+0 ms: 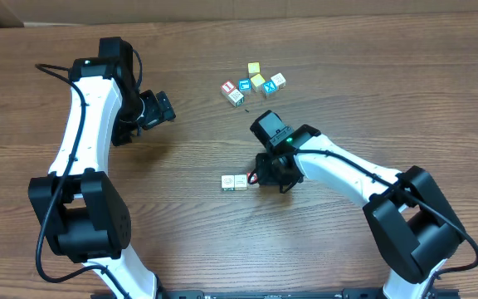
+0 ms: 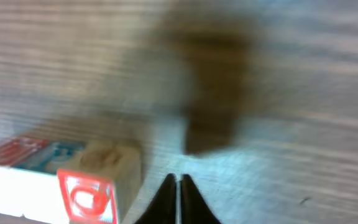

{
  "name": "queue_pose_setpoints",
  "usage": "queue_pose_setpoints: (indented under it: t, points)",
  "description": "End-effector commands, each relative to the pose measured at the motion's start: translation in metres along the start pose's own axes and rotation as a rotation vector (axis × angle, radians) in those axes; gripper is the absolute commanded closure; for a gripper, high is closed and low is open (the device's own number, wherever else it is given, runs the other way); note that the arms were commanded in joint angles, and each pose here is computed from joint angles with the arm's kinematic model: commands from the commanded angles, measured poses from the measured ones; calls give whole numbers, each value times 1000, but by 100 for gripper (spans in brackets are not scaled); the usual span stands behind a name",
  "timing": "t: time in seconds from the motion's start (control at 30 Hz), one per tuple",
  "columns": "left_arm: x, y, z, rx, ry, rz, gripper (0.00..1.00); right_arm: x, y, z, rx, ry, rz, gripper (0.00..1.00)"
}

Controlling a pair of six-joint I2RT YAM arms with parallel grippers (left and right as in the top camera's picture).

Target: Flip 3 blocks

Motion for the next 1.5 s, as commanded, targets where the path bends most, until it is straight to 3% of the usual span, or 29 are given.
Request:
queue_pose_setpoints:
  t: [0.0,0.23,0.83,1.47]
  points:
    - [4,-3,12,-1,-40,-21,0,41,6,20,38,-132,-6,96]
    - [4,-3,12,-2,-40,-21,0,59,29,24,127,-227,17,96]
    - [4,-3,12,-2,-40,-21,0,20,40,1,117,-101,76,96]
    - [4,-3,12,-1,-40,-21,0,15,35,0,97,-73,72,96]
Point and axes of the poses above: each gripper's point midway between its finger pads, its own z axis back along the fingers, its own y axis along the line the jaws close on, x = y × z, the point moved 2 cm from there along z, back along the fingers, and after that the axes turned 7 degrees about -z, right-handed, at the moved point
